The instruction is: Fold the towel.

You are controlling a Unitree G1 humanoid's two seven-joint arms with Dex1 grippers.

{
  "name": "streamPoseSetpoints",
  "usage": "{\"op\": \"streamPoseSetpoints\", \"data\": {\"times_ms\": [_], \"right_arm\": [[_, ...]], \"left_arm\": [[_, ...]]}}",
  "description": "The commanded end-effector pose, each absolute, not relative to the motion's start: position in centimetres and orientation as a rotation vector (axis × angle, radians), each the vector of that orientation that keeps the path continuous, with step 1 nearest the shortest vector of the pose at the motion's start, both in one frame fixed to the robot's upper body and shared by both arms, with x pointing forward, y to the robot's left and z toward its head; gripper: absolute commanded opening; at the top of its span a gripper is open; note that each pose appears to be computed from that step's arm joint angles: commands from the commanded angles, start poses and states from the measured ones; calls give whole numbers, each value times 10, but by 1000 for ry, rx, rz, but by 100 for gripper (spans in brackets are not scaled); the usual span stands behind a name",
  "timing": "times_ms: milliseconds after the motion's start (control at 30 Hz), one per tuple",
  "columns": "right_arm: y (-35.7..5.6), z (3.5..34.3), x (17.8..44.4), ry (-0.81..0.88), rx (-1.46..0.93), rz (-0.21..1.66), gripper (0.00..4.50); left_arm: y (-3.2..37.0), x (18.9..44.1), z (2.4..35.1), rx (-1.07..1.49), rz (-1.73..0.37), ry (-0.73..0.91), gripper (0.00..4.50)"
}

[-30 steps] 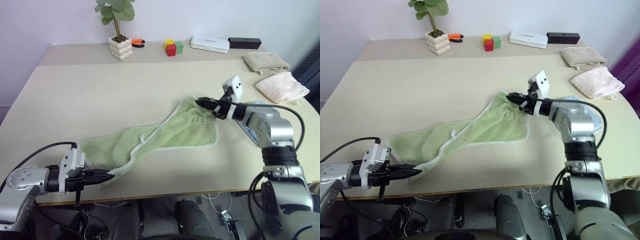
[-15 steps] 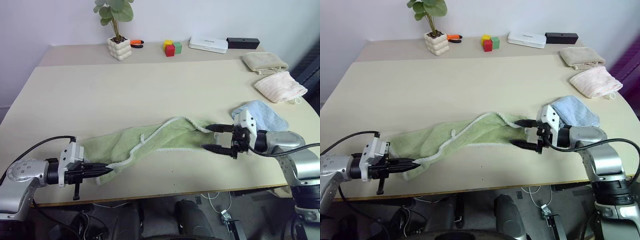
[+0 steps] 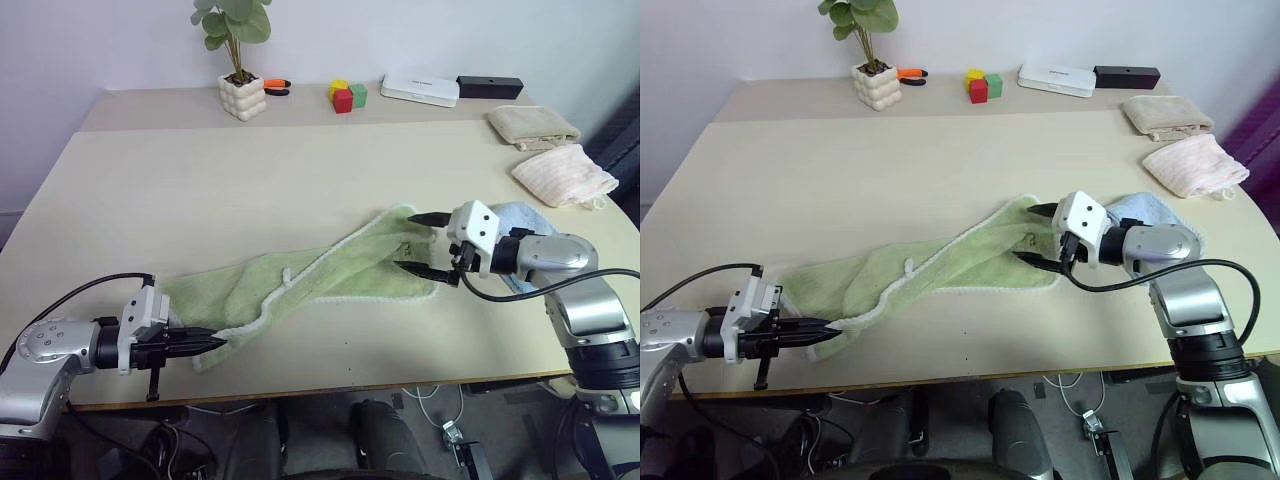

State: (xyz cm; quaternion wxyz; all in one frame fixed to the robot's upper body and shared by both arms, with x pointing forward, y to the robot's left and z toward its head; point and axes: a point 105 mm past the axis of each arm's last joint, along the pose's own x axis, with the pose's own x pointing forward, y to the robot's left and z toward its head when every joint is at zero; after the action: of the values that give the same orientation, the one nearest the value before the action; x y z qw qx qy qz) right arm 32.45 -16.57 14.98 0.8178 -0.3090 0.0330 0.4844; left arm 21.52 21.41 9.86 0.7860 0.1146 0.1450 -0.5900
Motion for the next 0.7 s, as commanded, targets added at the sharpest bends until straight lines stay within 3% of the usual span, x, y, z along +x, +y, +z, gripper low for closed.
{"op": "streamPoseSetpoints", "data": {"times_ms": [33, 67, 267, 367, 467, 600, 700], "right_arm": [[-164, 149, 338, 58, -743, 990, 213], [-160, 154, 341, 32, -724, 984, 162], [-156, 189, 370, -36, -493, 882, 162], [-157, 192, 384, 17, -372, 842, 162], [-163, 182, 406, 111, -345, 739, 238], [-161, 166, 423, 192, -324, 674, 443], [-155, 153, 428, 244, -340, 672, 447]], "left_arm": [[212, 214, 104, 267, -1282, 289, 0], [212, 214, 103, 267, -1281, 291, 0], [211, 212, 101, 263, -1278, 294, 0], [209, 212, 101, 260, -1277, 290, 0], [208, 212, 102, 260, -1276, 285, 0], [206, 212, 102, 255, -1275, 282, 0], [204, 211, 102, 254, -1276, 279, 0]]}}
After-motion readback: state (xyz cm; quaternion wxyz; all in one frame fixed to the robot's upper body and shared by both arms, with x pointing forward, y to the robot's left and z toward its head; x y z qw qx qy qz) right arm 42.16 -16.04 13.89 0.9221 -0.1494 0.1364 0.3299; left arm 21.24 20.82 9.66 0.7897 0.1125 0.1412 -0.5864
